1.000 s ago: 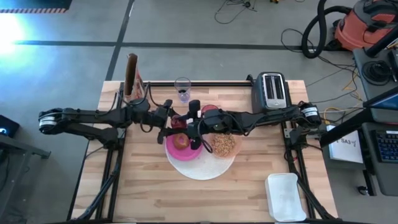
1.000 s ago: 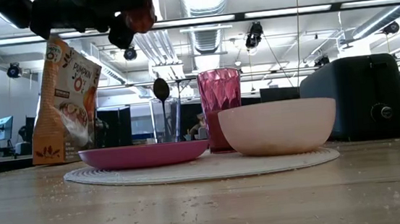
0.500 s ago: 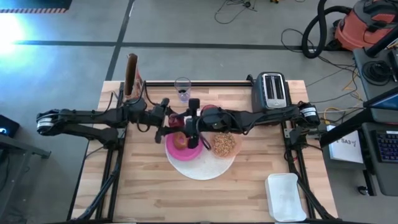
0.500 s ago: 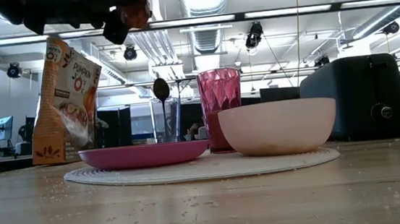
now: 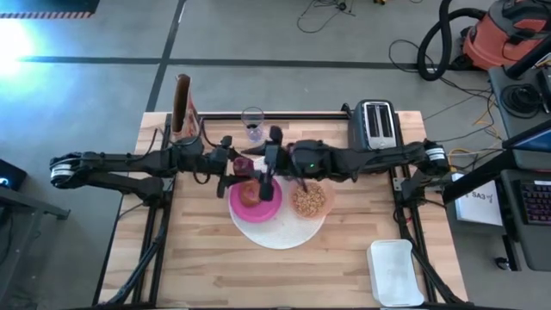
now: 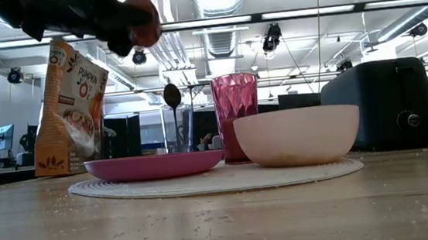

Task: Arrange a breakfast setting
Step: Put the apple to the top of the pink plate

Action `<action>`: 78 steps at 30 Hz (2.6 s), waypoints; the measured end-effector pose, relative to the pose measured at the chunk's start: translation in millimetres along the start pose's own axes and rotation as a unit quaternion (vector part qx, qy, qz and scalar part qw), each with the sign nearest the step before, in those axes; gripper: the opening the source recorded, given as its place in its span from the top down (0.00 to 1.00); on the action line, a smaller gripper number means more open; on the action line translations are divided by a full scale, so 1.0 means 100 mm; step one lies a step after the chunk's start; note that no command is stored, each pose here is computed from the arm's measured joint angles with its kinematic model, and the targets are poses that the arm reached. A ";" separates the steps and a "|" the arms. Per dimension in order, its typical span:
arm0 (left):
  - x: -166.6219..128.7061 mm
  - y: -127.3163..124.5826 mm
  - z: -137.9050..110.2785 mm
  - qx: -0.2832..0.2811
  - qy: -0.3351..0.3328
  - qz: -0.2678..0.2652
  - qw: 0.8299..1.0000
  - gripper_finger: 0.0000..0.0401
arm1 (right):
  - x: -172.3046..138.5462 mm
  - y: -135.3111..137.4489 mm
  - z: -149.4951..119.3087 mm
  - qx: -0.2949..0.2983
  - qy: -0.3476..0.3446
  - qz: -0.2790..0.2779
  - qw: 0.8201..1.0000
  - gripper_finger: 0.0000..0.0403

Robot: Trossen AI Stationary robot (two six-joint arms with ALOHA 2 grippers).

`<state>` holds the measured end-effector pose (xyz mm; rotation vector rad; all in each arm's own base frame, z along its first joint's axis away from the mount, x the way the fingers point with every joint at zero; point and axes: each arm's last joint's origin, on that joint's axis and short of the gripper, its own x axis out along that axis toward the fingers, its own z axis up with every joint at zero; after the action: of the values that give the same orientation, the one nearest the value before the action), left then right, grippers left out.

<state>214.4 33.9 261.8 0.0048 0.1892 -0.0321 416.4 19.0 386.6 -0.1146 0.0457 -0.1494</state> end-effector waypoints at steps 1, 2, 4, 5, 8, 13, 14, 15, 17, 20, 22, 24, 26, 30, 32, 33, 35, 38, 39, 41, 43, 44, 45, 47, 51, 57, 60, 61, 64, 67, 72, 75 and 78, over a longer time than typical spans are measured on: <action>0.00 0.00 -0.02 -0.001 0.007 0.008 1.000 0.44 | -0.01 -0.01 0.03 0.016 -0.005 -0.003 1.000 0.51; 0.01 0.01 -0.03 -0.002 0.014 0.019 1.000 0.44 | -0.01 -0.02 0.05 0.029 -0.008 -0.006 1.000 0.51; 0.02 0.03 -0.04 0.003 0.015 0.041 0.999 0.44 | -0.02 -0.03 0.05 0.044 0.005 -0.020 0.999 0.51; 0.02 0.03 -0.04 0.004 0.015 0.053 0.998 0.44 | -0.03 -0.04 0.06 0.046 0.008 -0.025 0.999 0.51; 0.04 0.05 -0.08 0.008 0.025 0.077 0.997 0.44 | -0.09 -0.07 0.15 0.056 0.014 -0.043 0.997 0.51; 0.13 0.08 -0.24 0.002 0.051 0.101 0.994 0.44 | -0.22 -0.13 0.31 0.056 0.017 -0.066 0.996 0.51; 0.16 0.09 -0.27 0.002 0.057 0.109 0.992 0.44 | -0.24 -0.13 0.32 0.057 0.018 -0.067 0.996 0.51; 0.20 0.10 -0.29 0.002 0.058 0.118 0.991 0.44 | -0.27 -0.14 0.34 0.059 0.019 -0.067 0.996 0.51; 0.27 0.13 -0.34 0.004 0.063 0.139 0.988 0.44 | -0.31 -0.15 0.38 0.061 0.016 -0.066 0.996 0.51; 0.39 0.18 -0.44 0.005 0.067 0.181 0.981 0.44 | -0.43 -0.19 0.46 0.060 0.015 -0.071 0.996 0.51; 0.46 0.21 -0.51 -0.001 0.071 0.216 0.974 0.44 | -0.49 -0.22 0.49 0.057 0.021 -0.091 0.994 0.51; 0.53 0.24 -0.56 -0.007 0.067 0.254 0.965 0.44 | -0.54 -0.24 0.49 0.053 0.038 -0.112 0.992 0.51; 0.59 0.28 -0.62 -0.015 0.062 0.284 0.957 0.44 | -0.62 -0.27 0.50 0.056 0.051 -0.130 0.989 0.51; 0.70 0.32 -0.74 -0.036 0.051 0.311 0.948 0.44 | -0.82 -0.33 0.59 0.071 0.063 -0.144 0.985 0.51; 0.75 0.34 -0.81 -0.047 0.054 0.326 0.943 0.44 | -0.89 -0.35 0.61 0.081 0.069 -0.145 0.984 0.51; 0.78 0.35 -0.84 -0.048 0.055 0.334 0.940 0.44 | -0.93 -0.36 0.62 0.083 0.072 -0.145 0.983 0.51; 0.82 0.37 -0.90 -0.048 0.054 0.347 0.935 0.44 | -0.97 -0.36 0.62 0.080 0.083 -0.144 0.983 0.51; 0.87 0.38 -1.00 -0.067 0.057 0.354 0.931 0.44 | -1.01 -0.37 0.63 0.077 0.087 -0.143 0.983 0.51; 0.89 0.38 -1.04 -0.074 0.061 0.355 0.930 0.44 | -1.02 -0.37 0.64 0.078 0.085 -0.143 0.983 0.51; 0.92 0.38 -1.10 -0.083 0.064 0.355 0.929 0.44 | -1.03 -0.38 0.65 0.079 0.082 -0.143 0.983 0.51; 0.94 0.38 -1.16 -0.089 0.070 0.356 0.927 0.44 | -1.02 -0.37 0.64 0.074 0.085 -0.143 0.983 0.51; 0.95 0.38 -1.19 -0.091 0.070 0.356 0.927 0.44 | -1.01 -0.37 0.63 0.070 0.087 -0.142 0.984 0.51; 0.96 0.38 -1.22 -0.093 0.074 0.357 0.927 0.44 | -0.99 -0.37 0.62 0.068 0.089 -0.142 0.984 0.51; 0.97 0.39 -1.26 -0.099 0.075 0.356 0.926 0.44 | -0.96 -0.36 0.59 0.066 0.094 -0.142 0.983 0.51; 1.01 0.39 -1.34 -0.100 0.074 0.356 0.926 0.44 | -0.89 -0.33 0.54 0.063 0.103 -0.142 0.983 0.51; 1.05 0.39 -1.42 -0.101 0.073 0.355 0.926 0.43 | -0.74 -0.29 0.41 0.056 0.123 -0.141 0.981 0.51; 1.05 0.39 -1.45 -0.100 0.080 0.356 0.926 0.43 | -0.65 -0.26 0.33 0.051 0.135 -0.141 0.979 0.51; 1.05 0.39 -1.46 -0.099 0.082 0.356 0.926 0.43 | -0.62 -0.25 0.30 0.050 0.139 -0.141 0.979 0.51; 1.06 0.39 -1.48 -0.098 0.087 0.356 0.925 0.43 | -0.51 -0.22 0.19 0.043 0.156 -0.140 0.977 0.51; 1.06 0.39 -1.48 -0.098 0.086 0.356 0.925 0.43 | -0.40 -0.18 0.07 0.037 0.173 -0.139 0.974 0.51; 1.05 0.40 -1.46 -0.089 0.085 0.356 0.926 0.43 | -0.28 -0.12 -0.06 0.027 0.209 -0.124 0.970 0.51; 1.05 0.40 -1.46 -0.088 0.084 0.357 0.926 0.43 | -0.30 -0.11 -0.13 -0.005 0.247 -0.111 0.963 0.51; 1.05 0.40 -1.46 -0.086 0.086 0.356 0.926 0.43 | -0.34 -0.10 -0.20 -0.020 0.287 -0.082 0.954 0.51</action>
<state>291.6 71.3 98.5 -0.0988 0.3562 0.7158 380.1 11.7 369.7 -0.1122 0.6209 -0.3452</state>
